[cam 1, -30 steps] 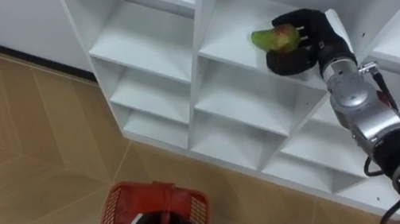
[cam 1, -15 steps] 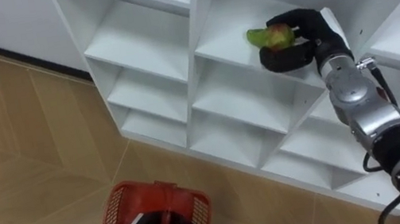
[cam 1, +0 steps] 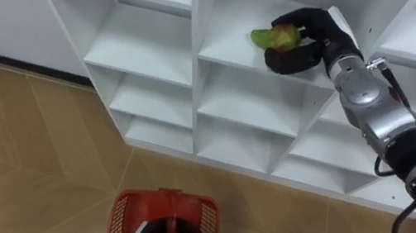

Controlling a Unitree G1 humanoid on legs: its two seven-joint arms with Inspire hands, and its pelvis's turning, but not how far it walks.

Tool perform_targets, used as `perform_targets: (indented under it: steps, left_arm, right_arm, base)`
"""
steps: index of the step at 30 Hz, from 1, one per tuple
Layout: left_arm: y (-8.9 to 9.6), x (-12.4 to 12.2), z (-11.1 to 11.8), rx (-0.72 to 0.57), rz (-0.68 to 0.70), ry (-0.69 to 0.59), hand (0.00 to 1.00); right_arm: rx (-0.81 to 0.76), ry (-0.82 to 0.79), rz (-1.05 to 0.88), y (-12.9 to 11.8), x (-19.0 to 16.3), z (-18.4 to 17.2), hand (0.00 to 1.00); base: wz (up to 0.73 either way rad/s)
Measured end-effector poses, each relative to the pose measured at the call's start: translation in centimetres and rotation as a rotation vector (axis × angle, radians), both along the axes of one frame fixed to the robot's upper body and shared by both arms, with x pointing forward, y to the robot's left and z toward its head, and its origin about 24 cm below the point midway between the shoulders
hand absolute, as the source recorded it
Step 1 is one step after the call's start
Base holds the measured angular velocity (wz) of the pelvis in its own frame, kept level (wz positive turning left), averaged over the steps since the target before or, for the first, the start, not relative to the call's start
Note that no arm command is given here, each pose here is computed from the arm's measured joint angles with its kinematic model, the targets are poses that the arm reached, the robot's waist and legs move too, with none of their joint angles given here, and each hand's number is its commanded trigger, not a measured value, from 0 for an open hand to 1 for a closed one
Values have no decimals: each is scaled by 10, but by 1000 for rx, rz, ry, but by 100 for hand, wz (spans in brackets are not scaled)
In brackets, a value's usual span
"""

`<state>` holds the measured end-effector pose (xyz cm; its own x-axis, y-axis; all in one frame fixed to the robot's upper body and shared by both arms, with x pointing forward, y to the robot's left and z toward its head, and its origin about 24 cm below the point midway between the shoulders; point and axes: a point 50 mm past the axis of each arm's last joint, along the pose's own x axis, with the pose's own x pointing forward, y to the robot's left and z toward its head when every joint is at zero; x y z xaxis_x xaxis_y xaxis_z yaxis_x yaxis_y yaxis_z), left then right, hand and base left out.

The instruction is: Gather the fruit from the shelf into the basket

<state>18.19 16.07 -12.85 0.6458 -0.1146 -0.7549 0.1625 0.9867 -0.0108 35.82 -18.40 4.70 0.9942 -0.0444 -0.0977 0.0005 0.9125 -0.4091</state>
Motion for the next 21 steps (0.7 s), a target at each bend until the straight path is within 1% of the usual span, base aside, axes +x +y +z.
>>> perform_targets:
  steps: [4,11,15,17,21]
  left_arm:
    - [0,2,1,2,0,-5,100]
    - [-5,4,2,-27,14,-19,100]
    - [-9,5,2,-40,13,-23,100]
    - [-12,5,3,-51,13,-29,100]
    - [-12,8,5,-64,28,-65,100]
  right_arm:
    - [59,-46,57,12,-16,-2,100]
    - [164,9,174,31,-44,-23,100]
    - [188,29,202,33,-62,-32,100]
    - [208,21,237,37,-71,-31,100]
    - [227,31,269,44,-79,-34,100]
  base:
    - [-1]
    - [-22]
    - [-17]
    - [-24]
    - [-23]
